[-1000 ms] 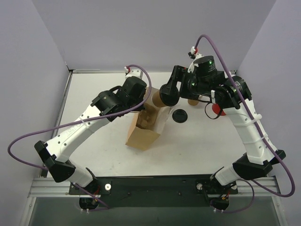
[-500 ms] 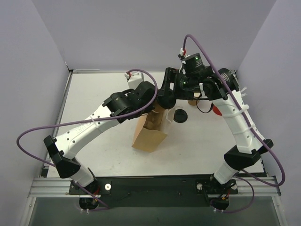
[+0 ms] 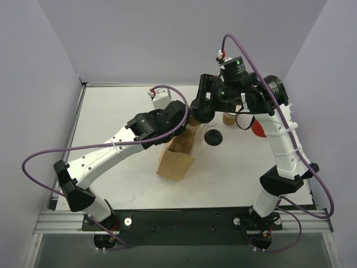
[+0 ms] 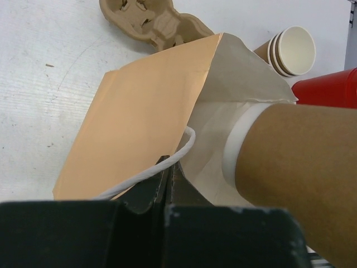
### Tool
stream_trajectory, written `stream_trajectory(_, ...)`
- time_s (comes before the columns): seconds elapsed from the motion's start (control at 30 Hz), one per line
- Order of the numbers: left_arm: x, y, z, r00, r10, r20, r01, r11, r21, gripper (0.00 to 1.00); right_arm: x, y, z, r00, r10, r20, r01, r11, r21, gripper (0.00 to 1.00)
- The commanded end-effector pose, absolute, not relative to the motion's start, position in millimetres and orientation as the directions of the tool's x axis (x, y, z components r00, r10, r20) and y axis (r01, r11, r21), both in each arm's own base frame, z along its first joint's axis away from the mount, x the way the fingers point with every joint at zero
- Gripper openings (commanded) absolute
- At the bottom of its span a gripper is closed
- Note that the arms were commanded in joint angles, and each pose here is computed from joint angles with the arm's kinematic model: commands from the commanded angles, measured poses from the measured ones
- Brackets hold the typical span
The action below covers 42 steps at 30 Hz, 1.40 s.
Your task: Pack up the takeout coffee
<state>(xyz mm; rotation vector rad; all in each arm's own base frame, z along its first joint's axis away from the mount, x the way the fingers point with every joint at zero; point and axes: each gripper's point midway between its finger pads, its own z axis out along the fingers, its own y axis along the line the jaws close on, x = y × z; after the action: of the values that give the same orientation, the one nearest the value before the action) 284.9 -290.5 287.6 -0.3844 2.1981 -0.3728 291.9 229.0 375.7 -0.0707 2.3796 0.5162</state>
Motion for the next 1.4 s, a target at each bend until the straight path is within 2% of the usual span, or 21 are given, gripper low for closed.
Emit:
stream_trajectory(0.0, 282.7, -299.3, 309.7, -0.563, -0.449, -0.694, -0.110, 0.873, -0.475, 0.00, 301.6, 229.9, 378.4, -0.748, 0.103, -0.656, -0.173, 0.923, 0.343, 0.48)
stream_trajectory(0.2, 281.4, -303.1, 312.5, -0.559, -0.475, -0.680, -0.120, 0.857, -0.500, 0.00, 311.9, 242.5, 386.0, -0.737, 0.144, -0.660, -0.177, 0.902, 0.394, 0.47)
stream_trajectory(0.47, 287.7, -285.3, 321.9, -0.443, -0.612, -0.655, -0.251, 0.786, -0.564, 0.00, 297.6, 258.6, 373.7, -0.772, 0.111, -0.626, -0.199, 0.893, 0.404, 0.45)
stream_trajectory(0.7, 292.3, -278.6, 336.7, -0.346, -0.723, -0.598, -0.272, 0.688, -0.673, 0.00, 294.3, 257.0, 362.3, -0.788, 0.087, -0.609, -0.195, 0.904, 0.381, 0.45)
stream_trajectory(1.0, 293.7, -277.2, 330.8, -0.288, -0.811, -0.509, -0.277, 0.579, -0.767, 0.00, 283.9, 253.6, 334.0, -0.822, -0.015, -0.570, -0.209, 0.938, 0.276, 0.45)
stream_trajectory(1.37, 289.6, -275.7, 314.8, -0.290, -0.835, -0.468, -0.277, 0.541, -0.794, 0.00, 285.4, 253.6, 292.7, -0.848, -0.097, -0.522, -0.207, 0.966, 0.156, 0.45)
